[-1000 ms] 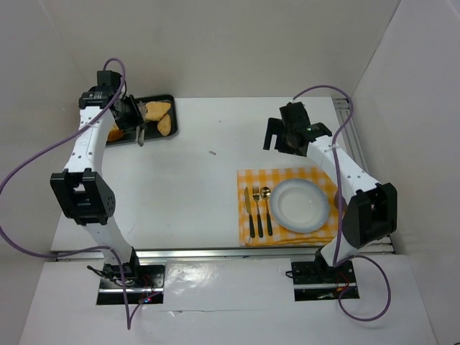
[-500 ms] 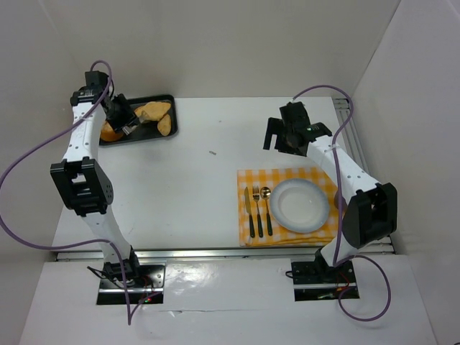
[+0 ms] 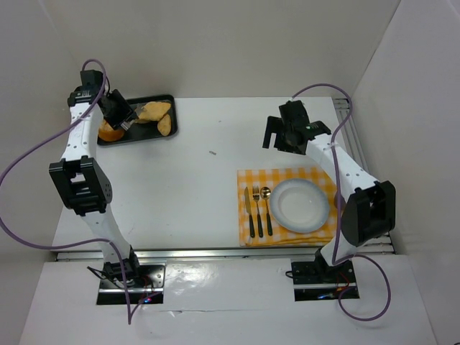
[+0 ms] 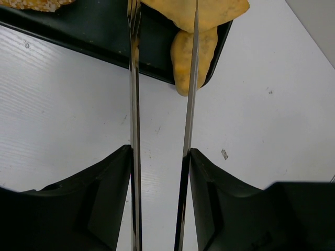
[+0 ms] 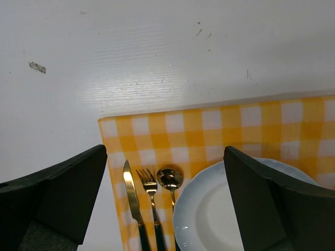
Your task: Place the bread
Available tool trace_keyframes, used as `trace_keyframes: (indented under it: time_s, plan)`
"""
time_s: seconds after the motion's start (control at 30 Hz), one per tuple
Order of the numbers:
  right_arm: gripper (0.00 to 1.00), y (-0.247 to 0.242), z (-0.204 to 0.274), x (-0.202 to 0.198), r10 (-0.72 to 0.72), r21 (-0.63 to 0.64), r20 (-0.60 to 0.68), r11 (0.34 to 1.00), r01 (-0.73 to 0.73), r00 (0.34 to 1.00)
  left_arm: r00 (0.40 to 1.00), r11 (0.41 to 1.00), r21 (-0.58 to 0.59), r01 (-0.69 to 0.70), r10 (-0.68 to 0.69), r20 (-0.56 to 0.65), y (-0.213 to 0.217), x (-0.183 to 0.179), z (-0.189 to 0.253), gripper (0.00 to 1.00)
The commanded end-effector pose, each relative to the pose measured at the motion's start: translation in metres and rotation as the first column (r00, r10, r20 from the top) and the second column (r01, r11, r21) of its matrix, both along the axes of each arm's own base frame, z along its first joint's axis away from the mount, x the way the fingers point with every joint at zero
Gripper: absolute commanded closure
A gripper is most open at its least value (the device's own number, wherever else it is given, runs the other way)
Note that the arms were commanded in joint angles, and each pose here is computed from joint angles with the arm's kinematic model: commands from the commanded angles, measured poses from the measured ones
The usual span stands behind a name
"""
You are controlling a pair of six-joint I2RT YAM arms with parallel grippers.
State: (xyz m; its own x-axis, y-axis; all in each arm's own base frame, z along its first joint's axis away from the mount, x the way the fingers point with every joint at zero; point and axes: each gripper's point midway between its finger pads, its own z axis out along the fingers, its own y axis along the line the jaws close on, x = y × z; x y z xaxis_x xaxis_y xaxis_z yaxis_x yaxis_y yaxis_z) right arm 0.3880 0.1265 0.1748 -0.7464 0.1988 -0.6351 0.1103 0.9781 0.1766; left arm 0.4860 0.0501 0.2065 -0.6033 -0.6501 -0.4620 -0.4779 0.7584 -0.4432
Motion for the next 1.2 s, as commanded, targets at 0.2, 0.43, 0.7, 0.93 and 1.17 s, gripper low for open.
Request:
trace_keyframes:
  time_s: [0.2,0.43,0.7,0.93,1.17]
  plan:
    - [0.00,0.003,0.015,0.018,-0.009,0.007,0.048,1.000,0.009,0.999,0.997,0.999,-0.006,-0.050,0.050,0.056,0.017,0.015,0.012,0.41]
    - [0.00,0.005,0.013,0.021,0.004,0.004,0.038,1.000,-0.004,0.999,0.999,0.999,-0.025,-0.034,0.035,0.042,0.020,0.026,0.002,0.39]
    - [0.00,0.007,0.013,0.026,0.004,0.004,0.040,1.000,-0.004,0.999,0.999,0.998,-0.064,0.012,-0.009,0.047,0.013,0.038,-0.015,0.41]
    - [0.00,0.007,0.016,0.026,-0.003,0.011,0.039,1.000,0.002,0.999,0.995,0.998,-0.057,0.000,0.006,0.099,0.018,0.038,0.006,0.77]
    - [0.00,0.008,0.021,0.022,-0.004,0.027,0.048,1.000,0.003,0.999,0.980,1.000,-0.021,0.014,-0.010,0.199,0.017,0.021,0.058,0.97]
